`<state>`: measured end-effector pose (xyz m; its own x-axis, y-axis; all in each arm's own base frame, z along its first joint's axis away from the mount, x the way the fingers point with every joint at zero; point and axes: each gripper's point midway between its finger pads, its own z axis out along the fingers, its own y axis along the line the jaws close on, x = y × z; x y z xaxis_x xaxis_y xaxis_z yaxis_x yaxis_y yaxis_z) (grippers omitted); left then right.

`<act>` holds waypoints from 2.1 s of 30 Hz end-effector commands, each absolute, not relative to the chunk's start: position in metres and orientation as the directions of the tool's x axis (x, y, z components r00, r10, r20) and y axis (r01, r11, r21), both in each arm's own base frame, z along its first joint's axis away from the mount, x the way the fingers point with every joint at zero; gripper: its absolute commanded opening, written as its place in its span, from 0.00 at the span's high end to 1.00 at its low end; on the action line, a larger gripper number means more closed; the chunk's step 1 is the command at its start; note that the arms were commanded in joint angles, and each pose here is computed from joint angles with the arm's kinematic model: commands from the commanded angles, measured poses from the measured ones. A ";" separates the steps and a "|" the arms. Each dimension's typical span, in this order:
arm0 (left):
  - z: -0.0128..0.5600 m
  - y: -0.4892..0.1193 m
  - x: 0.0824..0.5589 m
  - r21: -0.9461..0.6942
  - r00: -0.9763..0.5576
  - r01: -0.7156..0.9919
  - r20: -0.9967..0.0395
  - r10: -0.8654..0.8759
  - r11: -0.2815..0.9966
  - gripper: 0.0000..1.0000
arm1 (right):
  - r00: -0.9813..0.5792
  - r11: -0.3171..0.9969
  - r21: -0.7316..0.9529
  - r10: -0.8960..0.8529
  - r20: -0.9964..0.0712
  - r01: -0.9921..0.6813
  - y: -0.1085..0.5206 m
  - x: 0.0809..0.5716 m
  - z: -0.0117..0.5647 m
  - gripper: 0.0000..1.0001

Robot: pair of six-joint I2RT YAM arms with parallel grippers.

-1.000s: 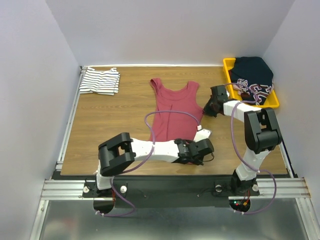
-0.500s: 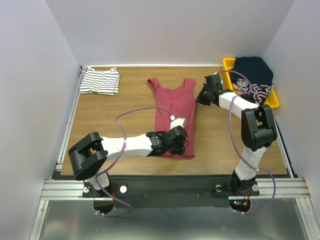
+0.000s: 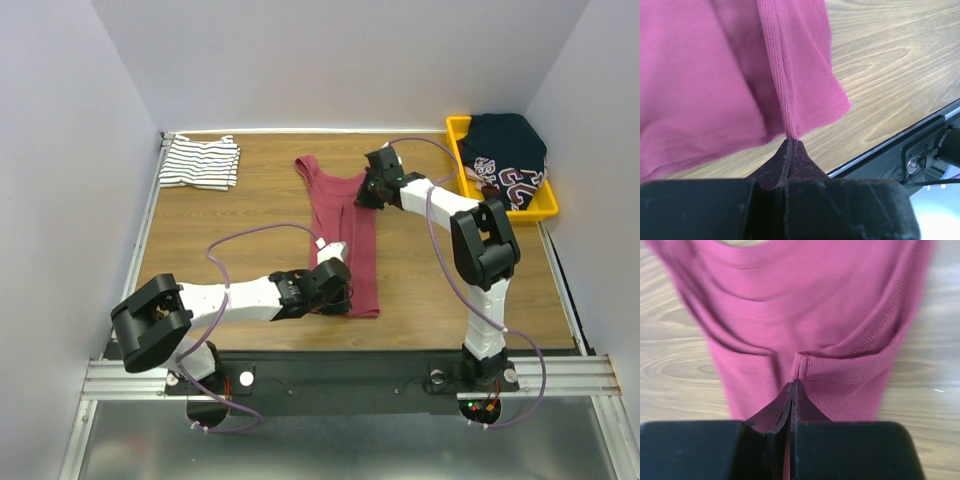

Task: Fold and stack the tank tops
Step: Fold the tank top

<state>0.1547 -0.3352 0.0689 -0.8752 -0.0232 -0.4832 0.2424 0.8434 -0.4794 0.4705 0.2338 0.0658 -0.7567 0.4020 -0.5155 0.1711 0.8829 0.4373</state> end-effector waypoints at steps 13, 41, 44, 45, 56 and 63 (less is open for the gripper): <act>0.064 -0.319 0.143 -0.531 -0.895 0.180 -0.438 -0.087 0.828 1.00 | -0.732 0.890 0.435 0.387 -0.560 0.138 0.271 0.487 0.073 1.00; 0.144 -0.316 0.160 -0.589 -0.826 0.224 -0.537 -0.169 0.777 0.59 | -0.713 0.884 0.468 0.341 -0.613 0.021 0.292 0.494 0.115 0.41; 0.150 -0.301 0.168 -0.564 -0.817 0.178 -0.541 -0.198 0.806 0.59 | -0.704 0.878 0.478 0.337 -0.625 -0.004 0.294 0.494 0.133 0.36; 0.158 -0.293 0.175 -0.559 -0.795 0.147 -0.557 -0.238 0.816 0.58 | -0.696 0.877 0.481 0.335 -0.636 -0.018 0.293 0.492 0.145 0.36; 0.090 -0.198 0.199 -0.491 -0.747 -0.202 -0.482 -0.458 0.847 0.74 | -0.759 0.888 0.457 0.324 -0.565 0.039 0.235 0.374 0.137 0.35; 0.050 -0.206 0.180 -0.527 -0.814 -0.134 -0.425 -0.397 0.839 0.66 | -0.816 0.882 0.460 0.340 -0.468 0.104 0.201 0.272 0.089 0.36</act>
